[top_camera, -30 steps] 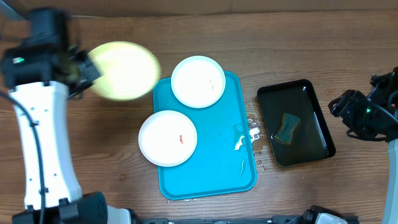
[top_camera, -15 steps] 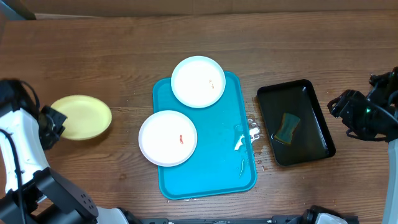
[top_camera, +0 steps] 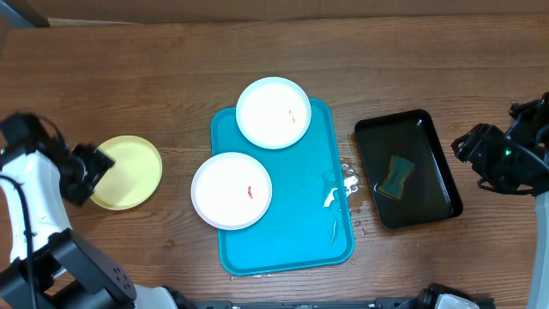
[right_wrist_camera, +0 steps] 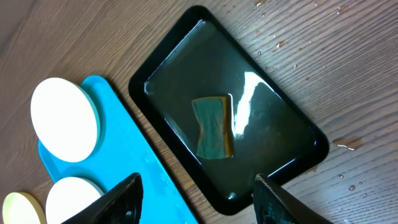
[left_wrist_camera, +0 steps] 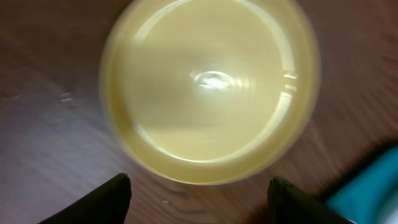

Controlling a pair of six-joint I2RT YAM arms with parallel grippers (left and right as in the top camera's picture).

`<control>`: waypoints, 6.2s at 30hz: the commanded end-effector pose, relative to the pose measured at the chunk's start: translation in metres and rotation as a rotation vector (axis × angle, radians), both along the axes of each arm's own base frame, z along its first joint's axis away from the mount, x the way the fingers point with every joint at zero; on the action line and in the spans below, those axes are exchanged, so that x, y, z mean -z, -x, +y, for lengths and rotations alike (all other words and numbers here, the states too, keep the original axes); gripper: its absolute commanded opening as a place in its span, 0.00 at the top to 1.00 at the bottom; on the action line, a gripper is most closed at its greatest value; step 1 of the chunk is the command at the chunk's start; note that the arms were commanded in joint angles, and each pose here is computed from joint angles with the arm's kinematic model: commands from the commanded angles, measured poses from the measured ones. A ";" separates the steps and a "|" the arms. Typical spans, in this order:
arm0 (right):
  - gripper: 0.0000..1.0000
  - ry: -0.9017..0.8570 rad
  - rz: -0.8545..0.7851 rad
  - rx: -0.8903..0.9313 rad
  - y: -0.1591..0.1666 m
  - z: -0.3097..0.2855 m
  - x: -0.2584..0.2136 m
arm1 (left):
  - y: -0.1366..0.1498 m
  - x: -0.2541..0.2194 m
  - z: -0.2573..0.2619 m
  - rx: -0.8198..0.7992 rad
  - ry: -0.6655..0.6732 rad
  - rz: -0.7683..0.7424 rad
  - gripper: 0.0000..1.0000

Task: Clean dirty plates on tray and stack at the side
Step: 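Lower the yellow plate onto the table left of the tray, release, then grasp the rim of the front white plate with the left gripper, then grasp the sponge in the black tray with the right gripper, then move the sponge onto the white plate and scrub it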

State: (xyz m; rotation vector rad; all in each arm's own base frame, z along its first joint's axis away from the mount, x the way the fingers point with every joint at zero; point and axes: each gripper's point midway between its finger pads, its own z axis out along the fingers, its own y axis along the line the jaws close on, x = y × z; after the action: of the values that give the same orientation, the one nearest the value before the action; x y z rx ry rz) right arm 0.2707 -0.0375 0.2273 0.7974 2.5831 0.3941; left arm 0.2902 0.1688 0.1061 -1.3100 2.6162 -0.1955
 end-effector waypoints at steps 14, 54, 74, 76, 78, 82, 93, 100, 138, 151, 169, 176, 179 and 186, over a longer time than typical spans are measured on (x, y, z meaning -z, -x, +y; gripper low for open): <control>0.41 -0.044 -0.041 -0.093 0.003 0.015 -0.010 | -0.004 0.025 -0.157 0.813 -0.214 0.250 0.30; 0.48 0.090 0.124 -0.189 -0.001 0.059 0.061 | 0.004 0.071 -0.281 0.927 -0.123 0.089 0.95; 0.71 0.110 0.435 -0.140 -0.026 0.047 0.229 | 0.011 0.071 -0.286 0.934 -0.085 0.104 0.56; 0.75 0.116 0.473 -0.126 -0.023 0.045 0.240 | 0.011 0.071 -0.286 0.934 -0.085 0.104 0.55; 0.88 0.111 0.499 -0.127 -0.019 0.046 0.248 | 0.011 0.071 -0.286 0.934 -0.085 0.104 0.55; 0.96 0.112 0.509 -0.132 -0.021 0.046 0.234 | 0.011 0.071 -0.286 0.934 -0.084 0.104 0.54; 0.50 0.132 0.460 -0.205 -0.026 0.046 0.163 | 0.011 0.071 -0.287 0.935 -0.079 0.104 0.37; 0.51 0.042 0.593 -0.254 0.017 0.070 0.181 | 0.011 0.071 -0.287 0.935 -0.077 0.103 0.29; 0.78 0.247 0.469 -0.099 -0.013 0.043 0.224 | -0.003 0.069 -0.290 1.028 -0.115 0.034 0.18; 0.96 0.234 0.457 -0.114 -0.015 0.046 0.225 | -0.001 0.088 -0.292 1.063 -0.116 -0.006 0.36; 0.96 0.097 0.333 -0.354 -0.033 0.087 0.146 | 0.013 0.107 -0.296 1.069 -0.063 -0.017 0.96; 0.96 0.008 0.185 -0.554 -0.029 0.149 0.098 | 0.015 0.106 -0.301 1.053 -0.026 -0.021 0.96; 0.96 -0.028 0.190 -0.601 -0.019 0.183 0.100 | 0.014 0.106 -0.301 1.053 -0.026 -0.023 0.96; 0.96 -0.069 0.163 -0.565 -0.003 0.267 0.123 | 0.012 0.106 -0.302 1.049 -0.027 -0.032 0.96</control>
State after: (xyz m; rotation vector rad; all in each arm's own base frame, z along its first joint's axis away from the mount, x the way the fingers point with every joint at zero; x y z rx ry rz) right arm 0.2879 0.2044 0.1203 -0.0620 2.8965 0.5963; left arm 0.2850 -0.1351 0.0079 0.2081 2.9389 -0.3152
